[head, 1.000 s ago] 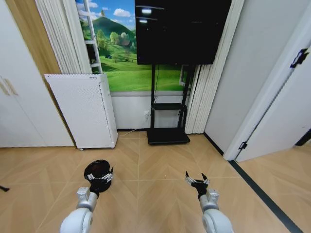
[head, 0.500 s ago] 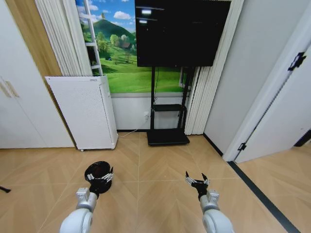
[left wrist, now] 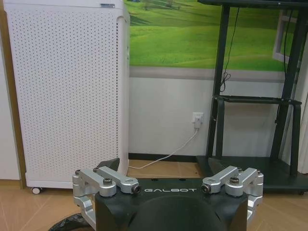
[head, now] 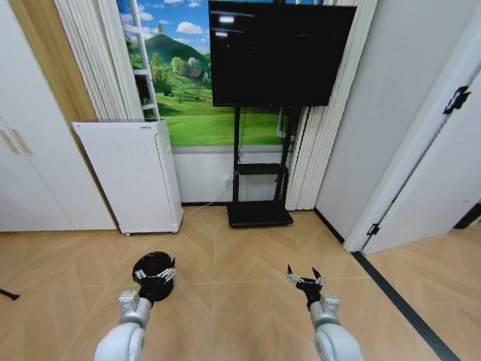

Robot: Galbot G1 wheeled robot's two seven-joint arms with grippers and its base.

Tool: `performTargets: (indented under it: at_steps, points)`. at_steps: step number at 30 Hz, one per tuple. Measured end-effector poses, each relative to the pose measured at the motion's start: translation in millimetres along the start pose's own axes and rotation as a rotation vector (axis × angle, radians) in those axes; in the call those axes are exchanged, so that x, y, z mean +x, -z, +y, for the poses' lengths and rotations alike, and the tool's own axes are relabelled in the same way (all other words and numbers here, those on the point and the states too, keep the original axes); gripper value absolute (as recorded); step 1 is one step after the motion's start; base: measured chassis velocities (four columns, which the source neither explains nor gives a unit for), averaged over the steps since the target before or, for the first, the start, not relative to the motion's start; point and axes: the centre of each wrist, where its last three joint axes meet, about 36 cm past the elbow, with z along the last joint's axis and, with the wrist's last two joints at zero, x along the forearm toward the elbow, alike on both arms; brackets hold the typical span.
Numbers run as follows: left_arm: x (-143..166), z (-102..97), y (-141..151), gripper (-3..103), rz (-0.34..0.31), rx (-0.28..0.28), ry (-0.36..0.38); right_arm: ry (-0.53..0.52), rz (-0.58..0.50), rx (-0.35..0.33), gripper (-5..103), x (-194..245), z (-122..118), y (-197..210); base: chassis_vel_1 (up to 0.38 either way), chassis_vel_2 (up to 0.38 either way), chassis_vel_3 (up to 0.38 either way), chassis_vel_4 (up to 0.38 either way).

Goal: Pick up the trash bin and place the garbage on the floor into it.

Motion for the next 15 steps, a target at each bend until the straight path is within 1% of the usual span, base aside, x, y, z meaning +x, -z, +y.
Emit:
performTargets:
  at_steps: [15]
  points:
    - [-2.3,1.1,-1.4,100,0.004,-0.024,0.006,-0.003,0.001,0.000,100,-0.8,-0.3,-1.3,0.000,0.000,0.000,0.000]
